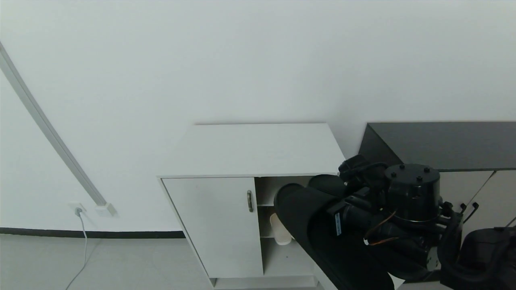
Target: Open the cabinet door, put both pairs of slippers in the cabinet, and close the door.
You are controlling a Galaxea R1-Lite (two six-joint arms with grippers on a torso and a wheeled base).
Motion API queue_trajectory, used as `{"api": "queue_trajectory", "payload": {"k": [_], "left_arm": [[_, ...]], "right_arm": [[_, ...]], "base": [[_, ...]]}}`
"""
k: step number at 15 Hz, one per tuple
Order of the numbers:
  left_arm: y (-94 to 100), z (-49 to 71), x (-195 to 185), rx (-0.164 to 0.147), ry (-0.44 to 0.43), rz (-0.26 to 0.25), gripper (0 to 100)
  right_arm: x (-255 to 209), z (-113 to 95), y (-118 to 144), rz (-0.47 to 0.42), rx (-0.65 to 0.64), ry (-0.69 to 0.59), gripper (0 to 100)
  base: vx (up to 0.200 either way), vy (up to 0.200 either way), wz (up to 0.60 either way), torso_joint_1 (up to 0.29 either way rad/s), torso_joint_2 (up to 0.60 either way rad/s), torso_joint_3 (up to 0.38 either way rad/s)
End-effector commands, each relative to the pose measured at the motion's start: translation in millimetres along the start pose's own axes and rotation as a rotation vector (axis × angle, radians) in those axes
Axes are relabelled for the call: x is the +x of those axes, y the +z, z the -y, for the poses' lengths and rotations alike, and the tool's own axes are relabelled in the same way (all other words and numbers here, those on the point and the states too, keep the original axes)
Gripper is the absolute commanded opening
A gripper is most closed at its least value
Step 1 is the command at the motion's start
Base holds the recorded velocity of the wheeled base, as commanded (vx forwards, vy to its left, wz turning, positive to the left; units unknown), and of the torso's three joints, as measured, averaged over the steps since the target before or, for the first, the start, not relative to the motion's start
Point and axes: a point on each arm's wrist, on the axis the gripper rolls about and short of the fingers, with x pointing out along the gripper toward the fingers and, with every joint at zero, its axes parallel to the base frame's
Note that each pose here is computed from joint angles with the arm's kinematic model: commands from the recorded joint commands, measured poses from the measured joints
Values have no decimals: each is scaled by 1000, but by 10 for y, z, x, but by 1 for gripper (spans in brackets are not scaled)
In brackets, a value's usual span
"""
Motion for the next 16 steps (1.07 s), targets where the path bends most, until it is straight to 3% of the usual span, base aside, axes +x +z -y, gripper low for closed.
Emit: {"api": "queue_trajectory", "payload": {"k": [1,16], "left_arm": [[1,0,1,0,2,-1,0],[1,0,1,0,2,-1,0]], "right_arm": [[2,7,-5,-1,0,-4,0],[-13,-18,-72,-25,-5,12,0]], "base": [[0,0,0,0,0,0],[0,0,0,0,0,0]]}}
